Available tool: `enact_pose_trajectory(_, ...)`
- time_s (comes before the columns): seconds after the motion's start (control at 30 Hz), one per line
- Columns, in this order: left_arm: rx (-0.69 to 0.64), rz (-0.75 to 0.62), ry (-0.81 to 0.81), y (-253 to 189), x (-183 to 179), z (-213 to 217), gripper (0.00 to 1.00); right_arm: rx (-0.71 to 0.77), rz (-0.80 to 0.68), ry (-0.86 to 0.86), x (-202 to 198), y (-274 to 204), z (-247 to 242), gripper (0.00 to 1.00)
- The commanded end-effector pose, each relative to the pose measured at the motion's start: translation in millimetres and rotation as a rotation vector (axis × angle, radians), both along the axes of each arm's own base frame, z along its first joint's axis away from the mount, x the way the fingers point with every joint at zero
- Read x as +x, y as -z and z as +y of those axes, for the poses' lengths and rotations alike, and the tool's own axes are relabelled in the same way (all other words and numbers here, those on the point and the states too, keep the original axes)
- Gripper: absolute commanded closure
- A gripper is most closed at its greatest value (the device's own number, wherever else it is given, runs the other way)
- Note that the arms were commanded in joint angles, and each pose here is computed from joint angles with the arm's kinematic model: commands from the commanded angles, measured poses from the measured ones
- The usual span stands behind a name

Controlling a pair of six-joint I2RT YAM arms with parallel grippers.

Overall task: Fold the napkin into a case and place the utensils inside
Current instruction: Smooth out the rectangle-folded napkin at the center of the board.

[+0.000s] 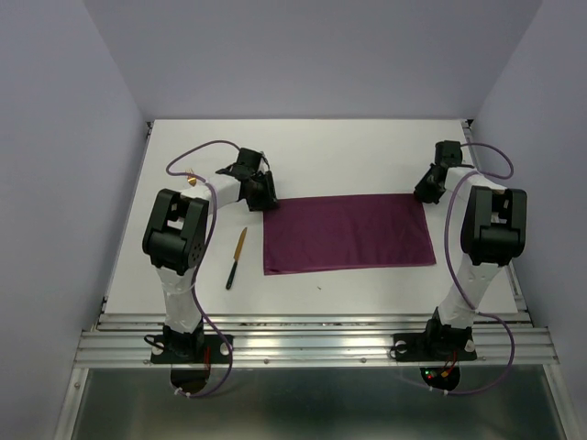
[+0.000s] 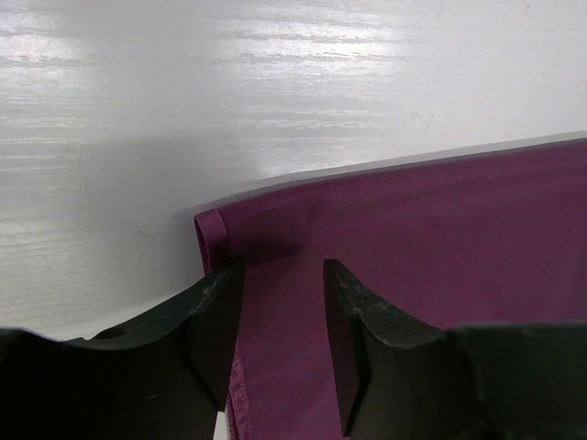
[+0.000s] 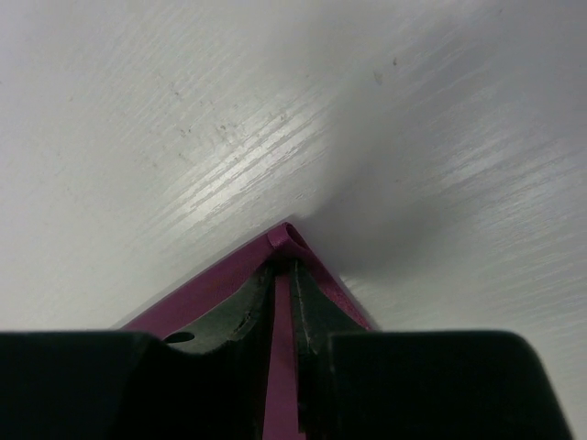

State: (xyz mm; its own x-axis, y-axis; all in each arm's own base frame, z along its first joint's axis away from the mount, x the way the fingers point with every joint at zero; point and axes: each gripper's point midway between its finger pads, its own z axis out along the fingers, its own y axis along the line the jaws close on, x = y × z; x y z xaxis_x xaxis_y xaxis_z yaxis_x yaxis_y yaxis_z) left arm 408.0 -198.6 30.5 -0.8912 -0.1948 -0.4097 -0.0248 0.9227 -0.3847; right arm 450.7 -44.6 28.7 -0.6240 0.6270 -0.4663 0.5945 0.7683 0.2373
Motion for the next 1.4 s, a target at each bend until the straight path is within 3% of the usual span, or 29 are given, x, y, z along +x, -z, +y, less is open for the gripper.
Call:
enact_pose_trajectory(0.0,0.019,0.015,0.010,10.9,-4.1,6.7,0.48,-0.028,-0.014,0.042,3.4,0.2,-9.7,0.82)
enact_pose_trajectory(0.37,0.022,-0.031,0.038,-12.0,25.7,-2.5,0.48,-0.004,-0.080,0.062,14.3,-22.9,-7.3,0.77)
enact_pose_trajectory(0.6,0.002,-0.165,0.048,-84.2,43.3,-5.7,0.46,0.021,-0.216,0.037,26.1,-82.7,-0.5,0.76)
enact_pose_trajectory(0.73,0.022,-0.184,0.051,-100.6,41.9,-0.7,0.44,0.022,-0.236,0.012,17.8,-97.1,3.0,0.71)
enact_pose_trajectory(0.93,0.047,-0.145,0.007,-97.5,32.8,15.2,0.44,-0.006,-0.149,0.012,-19.0,-80.9,1.5,0.66)
enact_pose_trajectory(1.07,0.031,-0.137,-0.003,-98.4,20.1,16.4,0.44,-0.066,-0.072,0.054,-54.3,-60.1,-8.3,0.53)
enact_pose_trajectory(1.17,0.029,-0.105,0.006,-86.3,4.6,15.3,0.44,-0.068,-0.005,0.047,-78.1,-40.0,-6.3,0.46)
enact_pose_trajectory(1.37,0.034,-0.033,0.010,-56.1,-25.0,19.9,0.45,-0.116,0.078,0.032,-107.9,-24.3,-11.5,0.41)
